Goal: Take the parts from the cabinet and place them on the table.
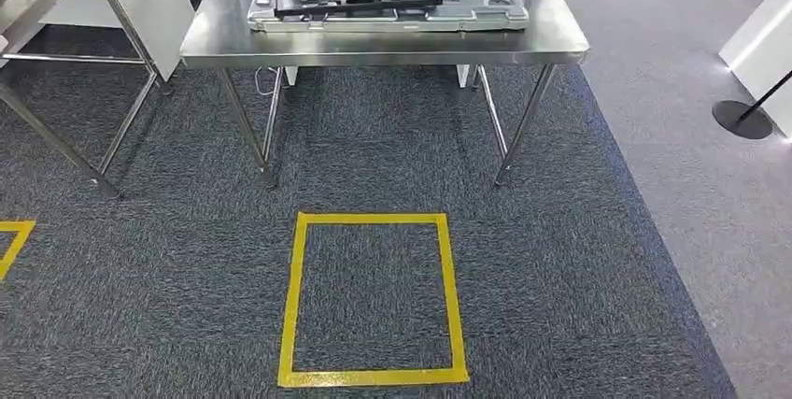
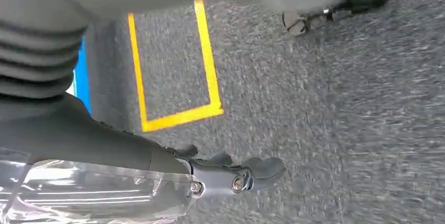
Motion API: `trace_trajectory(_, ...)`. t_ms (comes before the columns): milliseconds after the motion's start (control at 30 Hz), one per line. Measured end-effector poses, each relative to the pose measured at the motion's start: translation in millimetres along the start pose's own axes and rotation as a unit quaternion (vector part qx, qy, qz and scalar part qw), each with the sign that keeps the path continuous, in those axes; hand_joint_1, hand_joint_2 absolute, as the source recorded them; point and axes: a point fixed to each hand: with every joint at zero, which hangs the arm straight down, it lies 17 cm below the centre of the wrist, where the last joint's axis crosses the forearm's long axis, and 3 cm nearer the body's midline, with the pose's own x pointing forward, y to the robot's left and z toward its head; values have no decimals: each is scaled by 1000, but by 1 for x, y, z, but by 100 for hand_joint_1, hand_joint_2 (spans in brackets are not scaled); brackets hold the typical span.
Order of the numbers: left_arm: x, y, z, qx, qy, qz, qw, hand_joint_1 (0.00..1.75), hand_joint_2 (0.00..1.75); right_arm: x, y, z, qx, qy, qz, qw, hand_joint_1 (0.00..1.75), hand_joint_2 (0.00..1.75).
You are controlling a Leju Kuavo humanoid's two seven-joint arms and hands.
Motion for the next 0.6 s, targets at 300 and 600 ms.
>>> trace_trajectory(300,-1,3,0,4,3,-2,1000,0,175,2,2,0,7,0,-12,1000,0,175)
trace_trajectory(600,-9,3,1,0,16,-14,1000,0,175,2,-2,-1,10,1,-30,1000,0,175)
